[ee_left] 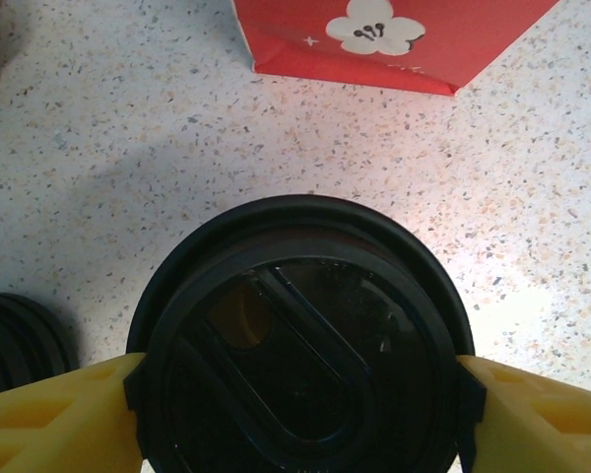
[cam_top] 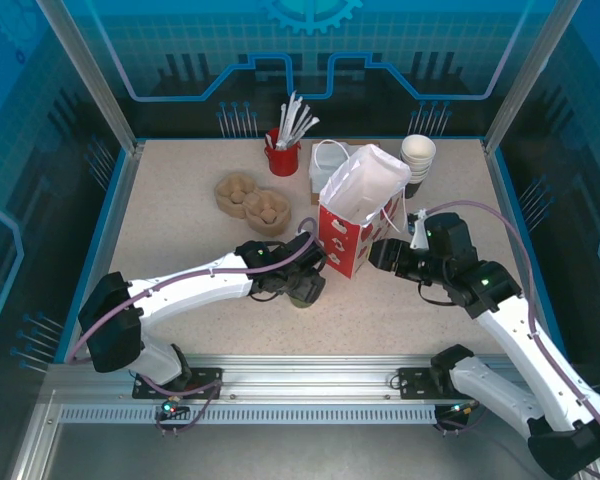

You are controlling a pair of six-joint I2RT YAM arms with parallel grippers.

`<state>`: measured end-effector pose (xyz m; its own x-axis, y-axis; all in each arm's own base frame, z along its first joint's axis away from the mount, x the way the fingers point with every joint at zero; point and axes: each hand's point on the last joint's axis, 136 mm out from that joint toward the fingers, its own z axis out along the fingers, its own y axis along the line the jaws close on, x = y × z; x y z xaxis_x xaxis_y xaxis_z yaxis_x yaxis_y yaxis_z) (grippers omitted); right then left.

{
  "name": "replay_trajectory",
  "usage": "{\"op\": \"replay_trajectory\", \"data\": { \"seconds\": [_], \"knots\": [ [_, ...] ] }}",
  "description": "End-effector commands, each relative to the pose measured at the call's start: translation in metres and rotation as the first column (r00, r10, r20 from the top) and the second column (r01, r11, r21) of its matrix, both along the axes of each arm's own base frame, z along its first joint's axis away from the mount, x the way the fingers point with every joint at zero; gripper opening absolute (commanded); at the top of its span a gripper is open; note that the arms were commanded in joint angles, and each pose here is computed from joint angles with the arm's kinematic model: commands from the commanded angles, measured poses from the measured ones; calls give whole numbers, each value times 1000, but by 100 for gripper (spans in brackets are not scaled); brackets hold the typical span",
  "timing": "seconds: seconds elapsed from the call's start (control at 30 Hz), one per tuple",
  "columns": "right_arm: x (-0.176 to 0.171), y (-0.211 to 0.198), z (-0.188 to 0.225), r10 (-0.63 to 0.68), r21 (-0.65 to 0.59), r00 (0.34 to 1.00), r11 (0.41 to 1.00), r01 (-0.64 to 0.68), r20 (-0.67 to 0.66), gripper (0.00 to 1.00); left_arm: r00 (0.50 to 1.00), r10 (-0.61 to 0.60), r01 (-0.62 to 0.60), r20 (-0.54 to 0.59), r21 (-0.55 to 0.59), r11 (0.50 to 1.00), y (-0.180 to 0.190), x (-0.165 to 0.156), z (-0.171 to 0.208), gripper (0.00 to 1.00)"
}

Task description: Pack the takeout coffee

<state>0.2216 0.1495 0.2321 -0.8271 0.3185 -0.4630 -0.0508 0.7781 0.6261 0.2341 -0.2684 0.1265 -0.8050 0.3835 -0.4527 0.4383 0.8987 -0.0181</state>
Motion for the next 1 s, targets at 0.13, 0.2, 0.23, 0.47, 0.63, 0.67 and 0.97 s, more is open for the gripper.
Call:
{"op": "replay_trajectory", "data": {
  "seconds": [0.13,0.2,0.23,0.47,0.63,0.67,0.97],
  "knots": [
    [-5,-6,1,3,3,1000,1000,-3,-1,60,998,62,-64,20,83,995,29,6,2,75],
    [-6,-7,1,2,4,1000,1000,-2,-2,60,996,82,-83,20,89,992,37,9,1,75],
    [-6,-7,1,3,5,1000,1000,-3,-1,60,996,92,-94,20,91,991,42,11,0,75],
    [-6,-9,4,-2,10,1000,1000,2,4,60,989,150,-150,11,86,985,62,20,-6,76],
    [-7,-10,9,-7,9,1000,1000,6,12,60,987,158,-158,9,47,986,60,22,-2,83],
    [-7,-11,10,-6,8,1000,1000,6,15,60,988,155,-156,6,44,987,59,22,0,85],
    [-10,-18,30,-16,-3,999,1000,16,45,61,985,166,-164,43,-59,985,56,27,44,95]
  ]
}}
